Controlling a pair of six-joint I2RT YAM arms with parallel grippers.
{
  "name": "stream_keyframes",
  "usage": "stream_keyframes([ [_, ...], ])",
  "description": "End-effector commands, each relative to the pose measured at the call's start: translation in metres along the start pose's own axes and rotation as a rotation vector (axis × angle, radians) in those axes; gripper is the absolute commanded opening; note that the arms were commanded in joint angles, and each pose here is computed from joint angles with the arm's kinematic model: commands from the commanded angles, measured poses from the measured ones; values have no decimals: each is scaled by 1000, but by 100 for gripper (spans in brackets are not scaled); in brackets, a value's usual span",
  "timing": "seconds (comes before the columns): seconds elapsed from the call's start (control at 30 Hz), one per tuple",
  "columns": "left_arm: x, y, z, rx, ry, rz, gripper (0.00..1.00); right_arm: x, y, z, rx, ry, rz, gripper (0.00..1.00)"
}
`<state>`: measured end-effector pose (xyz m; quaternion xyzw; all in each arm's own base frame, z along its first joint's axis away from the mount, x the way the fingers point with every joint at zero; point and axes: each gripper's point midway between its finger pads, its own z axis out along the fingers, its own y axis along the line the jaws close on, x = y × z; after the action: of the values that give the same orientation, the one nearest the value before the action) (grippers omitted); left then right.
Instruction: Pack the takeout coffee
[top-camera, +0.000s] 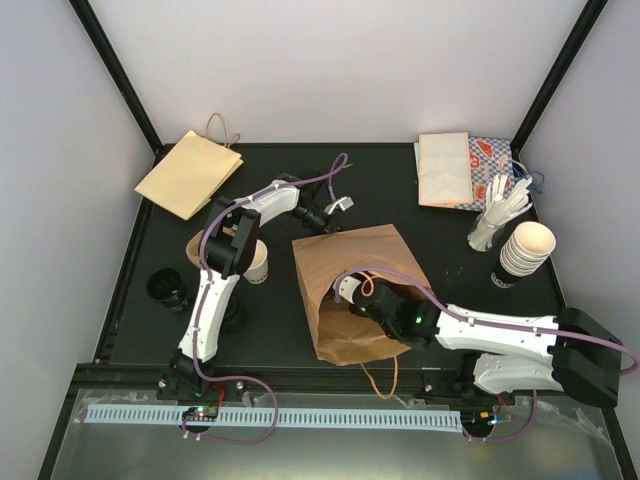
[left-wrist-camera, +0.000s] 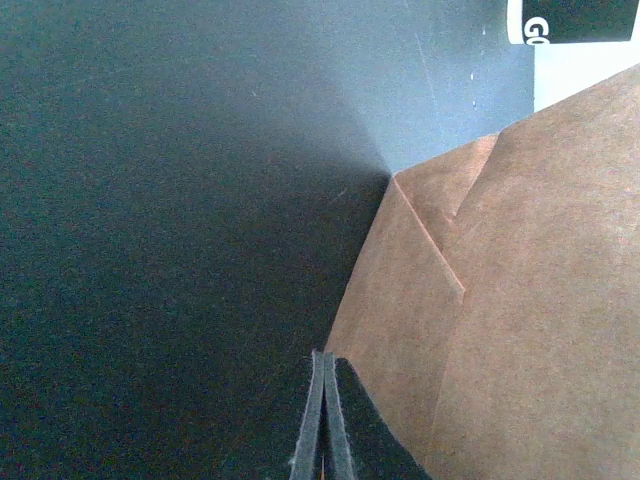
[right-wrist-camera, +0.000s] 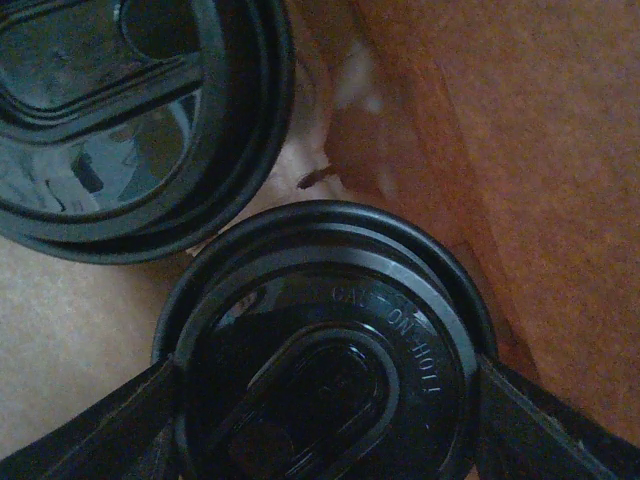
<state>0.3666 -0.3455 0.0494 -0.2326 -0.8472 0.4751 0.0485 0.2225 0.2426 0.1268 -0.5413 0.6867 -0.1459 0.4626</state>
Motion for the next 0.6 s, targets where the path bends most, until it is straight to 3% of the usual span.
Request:
stream_keyframes([
  [0.0, 3, -14, 9, 88, 17, 20, 2, 2, -4, 3, 9, 3, 152, 57],
  [0.57, 4, -19, 12, 135, 16, 20, 1, 10, -6, 11, 16, 36, 326, 57],
])
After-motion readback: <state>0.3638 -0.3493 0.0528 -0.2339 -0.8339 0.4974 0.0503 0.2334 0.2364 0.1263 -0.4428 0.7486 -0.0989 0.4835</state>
